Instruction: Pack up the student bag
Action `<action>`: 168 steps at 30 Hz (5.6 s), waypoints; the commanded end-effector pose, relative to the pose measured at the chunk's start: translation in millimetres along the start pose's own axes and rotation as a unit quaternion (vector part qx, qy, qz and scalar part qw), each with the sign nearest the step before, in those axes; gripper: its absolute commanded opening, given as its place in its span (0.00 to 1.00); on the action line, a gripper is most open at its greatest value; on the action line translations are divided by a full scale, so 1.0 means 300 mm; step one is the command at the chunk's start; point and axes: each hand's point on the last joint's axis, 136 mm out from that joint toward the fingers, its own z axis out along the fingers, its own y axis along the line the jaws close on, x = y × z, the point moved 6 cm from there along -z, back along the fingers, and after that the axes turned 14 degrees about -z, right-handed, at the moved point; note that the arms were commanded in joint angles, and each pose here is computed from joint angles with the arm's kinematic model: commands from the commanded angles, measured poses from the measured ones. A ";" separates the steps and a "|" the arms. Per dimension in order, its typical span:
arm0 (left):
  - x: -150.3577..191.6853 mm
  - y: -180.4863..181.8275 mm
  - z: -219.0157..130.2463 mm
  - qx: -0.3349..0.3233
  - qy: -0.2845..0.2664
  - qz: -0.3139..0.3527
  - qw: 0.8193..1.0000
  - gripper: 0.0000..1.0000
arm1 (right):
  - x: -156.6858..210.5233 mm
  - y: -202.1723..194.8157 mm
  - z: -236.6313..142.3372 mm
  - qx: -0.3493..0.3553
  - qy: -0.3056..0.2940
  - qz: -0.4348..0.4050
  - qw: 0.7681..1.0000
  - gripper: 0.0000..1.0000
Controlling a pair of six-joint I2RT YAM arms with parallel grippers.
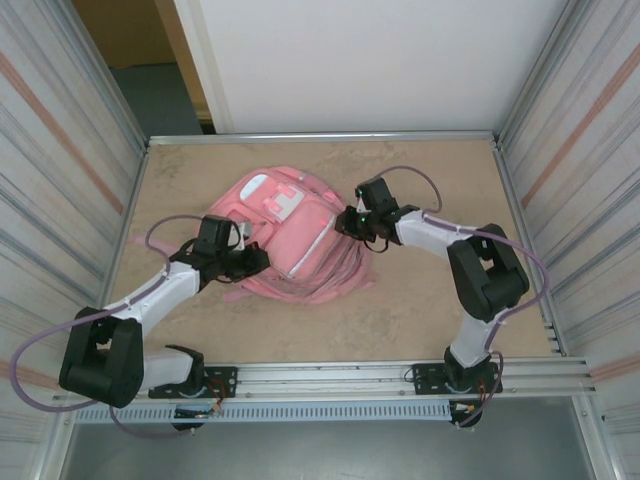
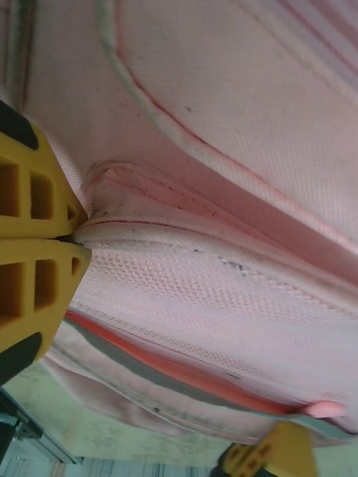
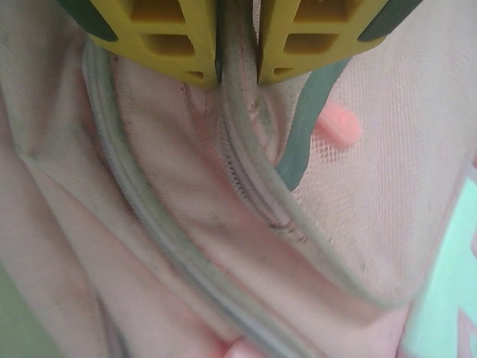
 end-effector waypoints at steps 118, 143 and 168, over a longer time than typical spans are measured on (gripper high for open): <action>0.074 -0.016 -0.122 0.045 0.031 -0.137 0.989 0.49 | 0.445 0.615 -0.024 -0.183 0.103 -0.263 0.942 0.00; -0.015 0.131 -0.132 0.022 -0.026 -0.181 0.983 0.00 | 0.379 0.250 -0.163 0.024 0.091 -0.242 0.966 0.00; -0.117 0.059 -0.327 -0.012 -0.086 -0.242 0.966 0.70 | 0.350 0.559 -0.152 -0.110 0.084 -0.212 0.967 0.00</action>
